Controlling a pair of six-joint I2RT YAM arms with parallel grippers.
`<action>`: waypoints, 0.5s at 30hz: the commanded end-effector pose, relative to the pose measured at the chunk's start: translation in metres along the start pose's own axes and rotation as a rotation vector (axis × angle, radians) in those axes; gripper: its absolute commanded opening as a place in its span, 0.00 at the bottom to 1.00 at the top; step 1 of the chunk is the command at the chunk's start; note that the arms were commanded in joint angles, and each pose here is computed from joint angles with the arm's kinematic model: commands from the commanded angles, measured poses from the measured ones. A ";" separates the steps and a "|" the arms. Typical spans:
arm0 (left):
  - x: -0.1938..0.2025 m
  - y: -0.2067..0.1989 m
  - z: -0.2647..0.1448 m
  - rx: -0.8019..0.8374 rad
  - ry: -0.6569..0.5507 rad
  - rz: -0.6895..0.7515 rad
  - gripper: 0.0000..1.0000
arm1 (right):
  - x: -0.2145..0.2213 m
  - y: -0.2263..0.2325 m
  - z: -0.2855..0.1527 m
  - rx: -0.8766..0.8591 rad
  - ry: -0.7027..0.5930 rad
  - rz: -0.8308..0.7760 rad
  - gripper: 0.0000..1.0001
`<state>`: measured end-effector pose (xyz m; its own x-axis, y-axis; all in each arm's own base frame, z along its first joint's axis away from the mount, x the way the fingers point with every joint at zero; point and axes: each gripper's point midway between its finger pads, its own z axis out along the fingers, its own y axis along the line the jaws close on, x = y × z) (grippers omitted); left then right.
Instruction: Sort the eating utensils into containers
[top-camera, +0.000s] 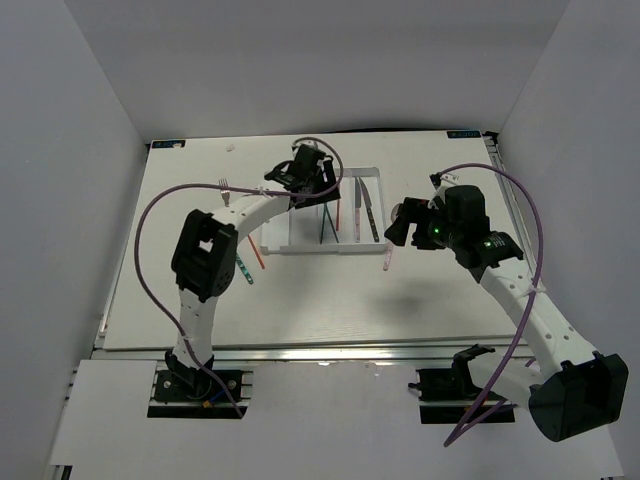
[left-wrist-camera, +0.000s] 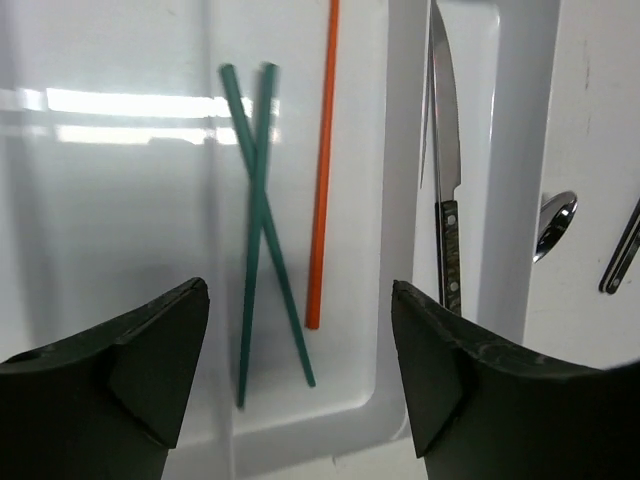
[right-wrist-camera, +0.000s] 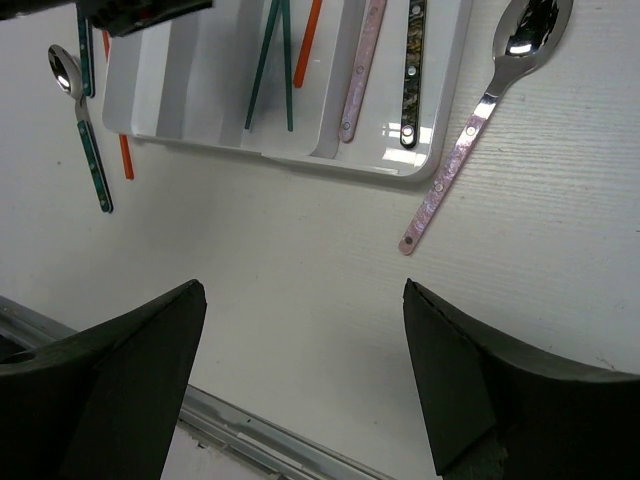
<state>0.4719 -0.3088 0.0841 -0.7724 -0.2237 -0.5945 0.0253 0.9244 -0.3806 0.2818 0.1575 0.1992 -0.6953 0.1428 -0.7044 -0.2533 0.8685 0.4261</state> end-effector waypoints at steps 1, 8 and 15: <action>-0.065 0.009 -0.082 -0.106 -0.209 0.001 0.84 | -0.001 0.001 -0.001 -0.015 -0.007 -0.015 0.84; -0.058 0.139 -0.162 -0.518 -0.274 -0.119 0.98 | 0.006 -0.001 0.005 -0.027 0.004 -0.026 0.86; -0.034 0.200 -0.157 -0.670 -0.239 -0.252 0.84 | 0.015 0.004 0.010 -0.073 0.030 -0.002 0.86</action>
<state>0.4169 -0.0794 0.1601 -0.5273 -0.4226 -0.7371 -0.5220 0.8456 -0.1113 0.2736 0.1622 0.1767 -0.7362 0.1198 -0.6660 -0.2635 0.8558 0.4452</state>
